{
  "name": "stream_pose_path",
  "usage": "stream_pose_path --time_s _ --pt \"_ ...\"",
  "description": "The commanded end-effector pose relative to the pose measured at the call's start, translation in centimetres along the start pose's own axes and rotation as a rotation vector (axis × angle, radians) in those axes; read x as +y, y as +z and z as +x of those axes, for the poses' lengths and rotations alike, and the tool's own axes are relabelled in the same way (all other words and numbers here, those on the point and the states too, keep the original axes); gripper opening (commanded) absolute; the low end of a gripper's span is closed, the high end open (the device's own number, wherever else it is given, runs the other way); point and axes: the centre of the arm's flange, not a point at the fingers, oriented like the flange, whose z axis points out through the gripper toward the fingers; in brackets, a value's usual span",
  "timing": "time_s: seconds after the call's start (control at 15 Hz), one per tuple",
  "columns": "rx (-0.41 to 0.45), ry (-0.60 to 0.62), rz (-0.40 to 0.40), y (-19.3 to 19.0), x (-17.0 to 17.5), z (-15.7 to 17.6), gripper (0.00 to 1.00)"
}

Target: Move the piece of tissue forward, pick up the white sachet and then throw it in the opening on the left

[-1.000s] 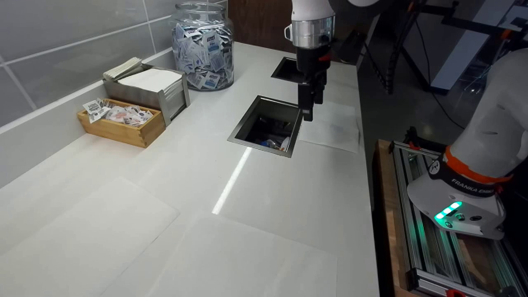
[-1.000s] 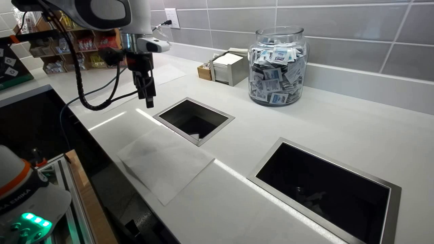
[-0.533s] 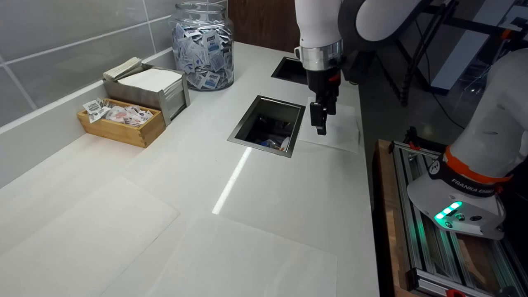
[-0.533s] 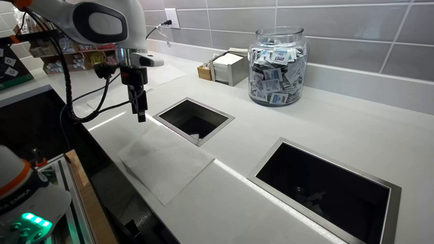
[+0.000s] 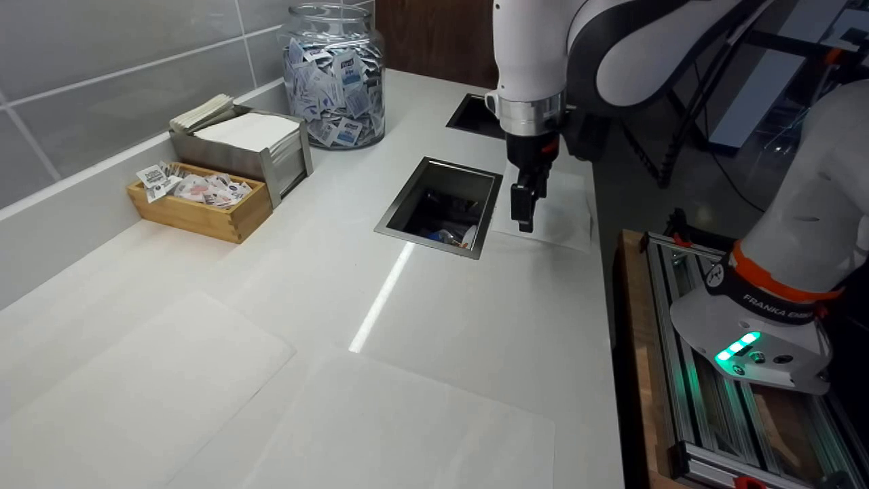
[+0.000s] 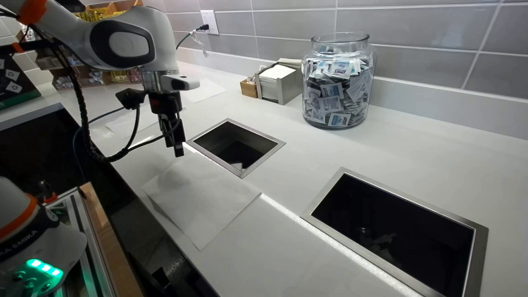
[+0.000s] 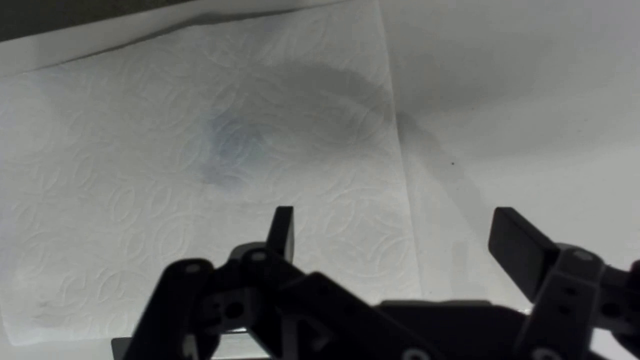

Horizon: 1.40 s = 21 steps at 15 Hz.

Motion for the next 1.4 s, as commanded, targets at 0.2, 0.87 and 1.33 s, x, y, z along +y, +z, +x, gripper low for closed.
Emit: stream_pose_path --time_s 0.2,0.87,1.33 --pt "0.015 -0.031 0.009 3.3 0.2 0.8 1.0" --pt "-0.035 0.018 0.004 4.0 1.7 0.1 0.71" --pt "-0.041 0.023 0.0 4.0 1.9 0.3 0.16"
